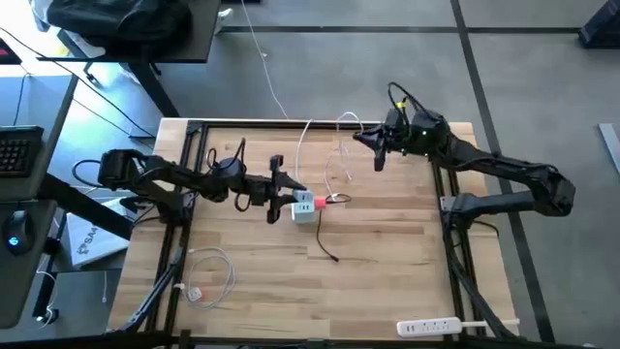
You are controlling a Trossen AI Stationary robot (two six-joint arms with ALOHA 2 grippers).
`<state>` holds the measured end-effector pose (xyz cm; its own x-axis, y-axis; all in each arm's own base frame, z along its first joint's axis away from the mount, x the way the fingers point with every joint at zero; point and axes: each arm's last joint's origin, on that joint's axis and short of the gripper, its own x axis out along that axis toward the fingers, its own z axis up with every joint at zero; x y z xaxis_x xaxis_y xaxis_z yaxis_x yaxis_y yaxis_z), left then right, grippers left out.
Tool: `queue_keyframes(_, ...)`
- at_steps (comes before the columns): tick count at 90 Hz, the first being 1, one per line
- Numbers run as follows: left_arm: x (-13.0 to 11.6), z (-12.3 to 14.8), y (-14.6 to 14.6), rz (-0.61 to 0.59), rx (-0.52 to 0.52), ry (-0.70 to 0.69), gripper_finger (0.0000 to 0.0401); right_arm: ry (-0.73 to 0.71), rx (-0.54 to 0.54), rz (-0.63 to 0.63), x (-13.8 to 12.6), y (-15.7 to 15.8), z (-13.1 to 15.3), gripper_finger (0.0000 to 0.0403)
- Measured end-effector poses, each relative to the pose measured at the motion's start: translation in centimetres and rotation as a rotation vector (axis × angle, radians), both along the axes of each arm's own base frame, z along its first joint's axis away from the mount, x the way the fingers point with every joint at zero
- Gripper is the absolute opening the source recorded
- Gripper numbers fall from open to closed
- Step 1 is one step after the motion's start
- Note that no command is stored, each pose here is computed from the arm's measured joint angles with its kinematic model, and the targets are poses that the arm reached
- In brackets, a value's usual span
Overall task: Insert USB
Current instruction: Insert the light pink charger cable into the white charger adapter
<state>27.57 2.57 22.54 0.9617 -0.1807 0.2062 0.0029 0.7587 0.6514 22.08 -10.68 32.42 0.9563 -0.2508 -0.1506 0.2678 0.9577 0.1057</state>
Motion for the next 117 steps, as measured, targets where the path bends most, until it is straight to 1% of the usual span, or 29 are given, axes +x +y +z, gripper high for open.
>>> queue_keyframes(6,0.0,0.0,0.0,0.028,-0.018,0.002,0.0099,-0.006,0.028,-0.02,0.0,0.1,0.5,0.0)
queue_keyframes(15,0.1,0.1,0.0,0.06,-0.067,0.001,0.0095,-0.033,0.103,-0.032,0.1,0.2,0.9,0.0)
queue_keyframes(21,0.2,0.4,0.2,0.098,-0.103,-0.008,0.0095,-0.052,0.131,0.045,0.2,0.5,1.0,0.0)
queue_keyframes(31,0.4,0.7,0.4,0.142,-0.152,-0.012,0.0095,-0.085,0.131,0.193,0.4,1.0,1.4,0.0)
queue_keyframes(39,0.5,0.8,0.4,0.148,-0.181,-0.012,0.0095,-0.127,0.101,0.328,0.4,1.3,1.9,0.0)
queue_keyframes(52,0.5,0.9,0.5,0.178,-0.207,-0.02,0.0095,-0.21,-0.005,0.513,0.3,1.8,3.0,0.0)
queue_keyframes(58,0.5,0.9,0.5,0.202,-0.216,-0.027,0.0095,-0.252,-0.045,0.567,0.2,2.0,3.5,0.0)
queue_keyframes(64,0.5,0.9,0.3,0.229,-0.224,-0.029,0.0095,-0.289,-0.08,0.586,0.1,2.0,3.9,0.0)
queue_keyframes(78,0.5,0.9,0.0,0.3,-0.246,-0.037,0.0095,-0.349,-0.138,0.588,-0.1,2.0,4.6,0.0)
queue_keyframes(87,0.6,1.1,0.2,0.365,-0.261,-0.05,0.0095,-0.354,-0.132,0.573,-0.1,1.9,4.7,0.0)
queue_keyframes(94,0.6,1.3,0.4,0.438,-0.244,-0.061,0.0095,-0.352,-0.1,0.505,0.0,1.8,4.6,0.0)
queue_keyframes(101,0.6,1.2,0.5,0.506,-0.182,-0.059,0.0095,-0.333,-0.053,0.398,0.7,1.7,4.1,0.0)
queue_keyframes(109,0.6,1.2,0.2,0.547,-0.133,-0.054,0.0094,-0.289,0.012,0.271,2.1,2.0,3.0,0.0)
queue_keyframes(117,0.5,1.3,-0.1,0.6,-0.102,-0.058,0.0093,-0.265,0.051,0.204,3.9,2.8,1.8,0.0)
